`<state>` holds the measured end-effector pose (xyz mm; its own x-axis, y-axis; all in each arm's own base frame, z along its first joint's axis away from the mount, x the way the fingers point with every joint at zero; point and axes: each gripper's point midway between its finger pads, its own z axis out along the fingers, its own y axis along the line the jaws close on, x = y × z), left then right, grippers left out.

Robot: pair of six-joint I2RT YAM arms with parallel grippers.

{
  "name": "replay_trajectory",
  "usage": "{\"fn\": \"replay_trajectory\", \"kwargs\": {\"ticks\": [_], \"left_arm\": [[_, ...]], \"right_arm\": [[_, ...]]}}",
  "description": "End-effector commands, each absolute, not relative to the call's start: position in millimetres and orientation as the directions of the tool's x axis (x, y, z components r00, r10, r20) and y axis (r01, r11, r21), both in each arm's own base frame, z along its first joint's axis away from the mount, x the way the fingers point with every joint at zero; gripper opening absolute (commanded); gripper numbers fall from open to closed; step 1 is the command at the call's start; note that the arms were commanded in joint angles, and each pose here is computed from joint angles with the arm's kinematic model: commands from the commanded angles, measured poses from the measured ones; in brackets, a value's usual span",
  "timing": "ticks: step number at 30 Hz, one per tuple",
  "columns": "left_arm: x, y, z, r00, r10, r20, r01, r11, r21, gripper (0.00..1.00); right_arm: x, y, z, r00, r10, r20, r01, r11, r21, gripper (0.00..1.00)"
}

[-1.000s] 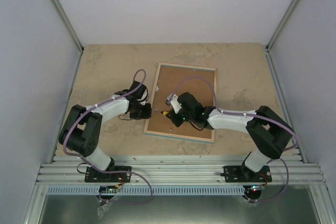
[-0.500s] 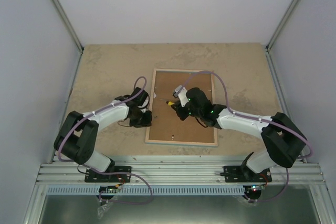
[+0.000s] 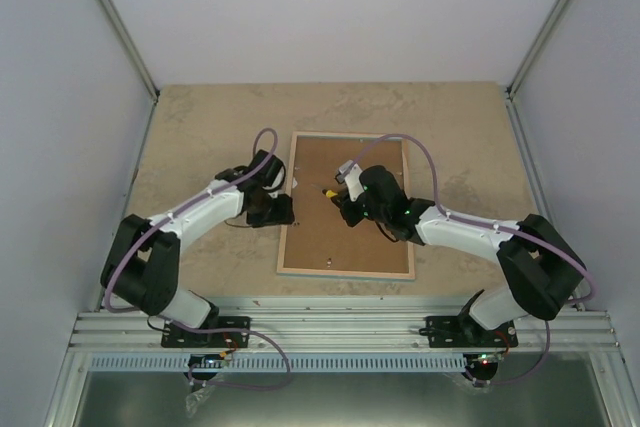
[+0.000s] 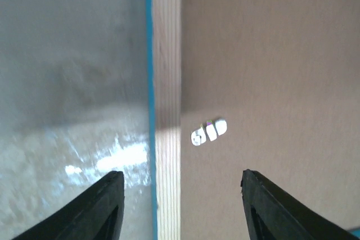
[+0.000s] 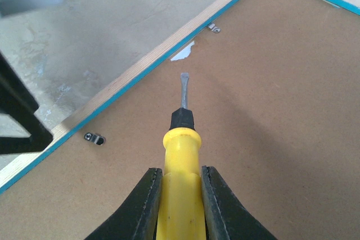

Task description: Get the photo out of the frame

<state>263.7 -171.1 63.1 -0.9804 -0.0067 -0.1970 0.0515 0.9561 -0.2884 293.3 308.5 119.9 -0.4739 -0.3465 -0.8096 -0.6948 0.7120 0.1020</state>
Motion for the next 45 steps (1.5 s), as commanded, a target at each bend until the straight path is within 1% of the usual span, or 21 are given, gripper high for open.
{"fn": "replay_trajectory", "kwargs": {"ticks": [1, 4, 8, 14, 17, 18, 19, 23, 25, 29, 35, 45], "left_arm": [[305.6, -157.3, 60.6, -0.967, -0.023, -0.253, 0.037, 0.972, -0.23, 0.6], [327.2, -160.9, 55.6, -0.967, -0.002, -0.256, 0.056, 0.974, -0.221, 0.59], [342.9, -169.5, 43.2, -0.972, 0.024, -0.232, 0.077, 0.972, -0.223, 0.57], [355.1, -175.4, 30.5, -0.976, 0.045, -0.214, 0.093, 0.971, -0.218, 0.49], [357.5, -176.3, 28.1, -0.977, 0.052, -0.207, 0.098, 0.971, -0.216, 0.39], [356.6, -176.3, 27.8, -0.977, 0.054, -0.204, 0.099, 0.971, -0.218, 0.34], [354.4, -176.5, 27.4, -0.978, 0.057, -0.2, 0.101, 0.97, -0.221, 0.3], [344.5, -177.9, 24.7, -0.982, 0.063, -0.176, 0.105, 0.965, -0.241, 0.2], [338.4, -179.5, 25.0, -0.984, 0.062, -0.165, 0.104, 0.96, -0.261, 0.17], [325.2, -180.4, 27.2, -0.987, 0.057, -0.153, 0.1, 0.952, -0.291, 0.14], [306.6, -180.1, 27.5, -0.989, 0.057, -0.135, 0.096, 0.949, -0.3, 0.14], [296.0, -177.4, 30.7, -0.99, 0.048, -0.132, 0.087, 0.948, -0.306, 0.14]], "right_arm": [[299.4, 305.2, 124.8, -0.457, -0.314, -0.832, -0.68, 0.727, 0.099, 0.0], [299.2, 304.1, 121.7, -0.463, -0.315, -0.829, -0.677, 0.729, 0.101, 0.0], [300.6, 302.2, 121.2, -0.464, -0.312, -0.829, -0.671, 0.734, 0.099, 0.0], [303.9, 304.5, 117.5, -0.471, -0.314, -0.825, -0.67, 0.735, 0.103, 0.01], [307.0, 308.2, 116.8, -0.471, -0.311, -0.825, -0.671, 0.733, 0.107, 0.0], [308.2, 309.8, 116.5, -0.472, -0.31, -0.825, -0.672, 0.732, 0.109, 0.01], [310.2, 312.2, 117.8, -0.47, -0.308, -0.827, -0.673, 0.731, 0.11, 0.01], [316.4, 320.7, 118.4, -0.461, -0.303, -0.834, -0.681, 0.723, 0.113, 0.0], [319.5, 325.4, 116.6, -0.461, -0.306, -0.833, -0.686, 0.718, 0.116, 0.0], [325.1, 334.9, 112.9, -0.458, -0.308, -0.834, -0.698, 0.706, 0.122, 0.01], [331.8, 348.5, 104.7, -0.459, -0.319, -0.829, -0.718, 0.683, 0.135, 0.0], [335.9, 362.4, 93.2, -0.463, -0.34, -0.819, -0.744, 0.65, 0.151, 0.0]]}}
